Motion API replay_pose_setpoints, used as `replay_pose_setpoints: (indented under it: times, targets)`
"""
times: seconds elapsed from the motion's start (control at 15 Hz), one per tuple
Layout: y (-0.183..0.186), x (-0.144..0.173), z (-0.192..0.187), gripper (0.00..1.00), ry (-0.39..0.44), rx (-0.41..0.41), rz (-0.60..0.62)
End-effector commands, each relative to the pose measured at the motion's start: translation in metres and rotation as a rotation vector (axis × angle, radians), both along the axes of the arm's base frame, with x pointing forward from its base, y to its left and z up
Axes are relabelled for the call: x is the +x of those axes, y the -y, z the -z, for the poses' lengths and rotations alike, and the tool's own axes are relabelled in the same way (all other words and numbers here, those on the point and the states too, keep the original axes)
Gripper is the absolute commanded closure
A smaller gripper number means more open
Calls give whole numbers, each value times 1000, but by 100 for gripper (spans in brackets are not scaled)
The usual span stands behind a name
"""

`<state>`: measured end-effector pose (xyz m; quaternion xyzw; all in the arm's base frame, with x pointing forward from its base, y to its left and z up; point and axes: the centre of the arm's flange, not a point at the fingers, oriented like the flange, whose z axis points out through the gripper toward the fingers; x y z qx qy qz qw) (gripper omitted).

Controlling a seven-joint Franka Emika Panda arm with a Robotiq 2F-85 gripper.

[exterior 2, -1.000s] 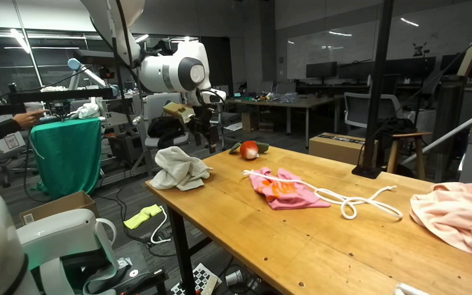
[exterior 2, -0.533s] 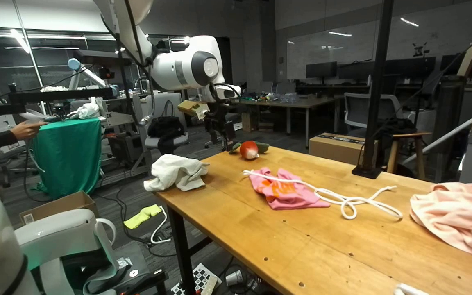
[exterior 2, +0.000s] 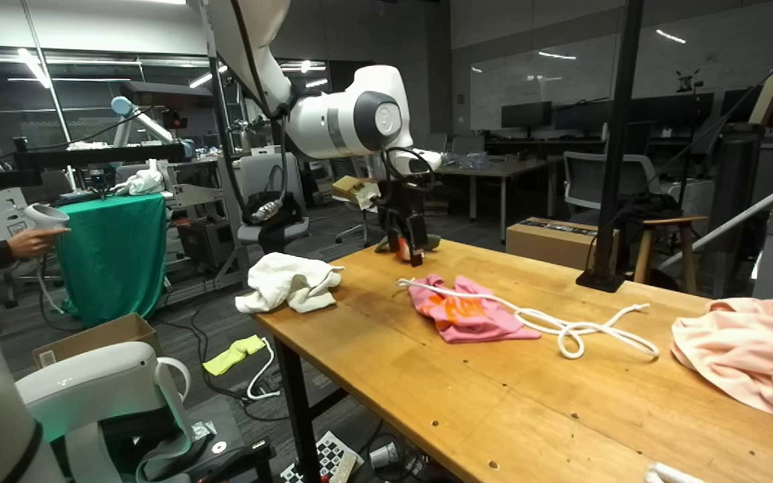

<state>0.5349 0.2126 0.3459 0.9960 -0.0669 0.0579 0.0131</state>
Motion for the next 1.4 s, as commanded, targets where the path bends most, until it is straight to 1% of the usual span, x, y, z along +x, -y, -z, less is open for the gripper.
replay_pose_setpoints:
  times: [0.0, 0.53, 0.87, 1.33]
  targets:
    - [22, 18, 11, 0, 27, -19, 95]
    - [65, 56, 39, 0, 128, -71, 238]
    - [99, 81, 43, 0, 165, -64, 344]
    - [150, 102, 57, 0, 143, -25, 521]
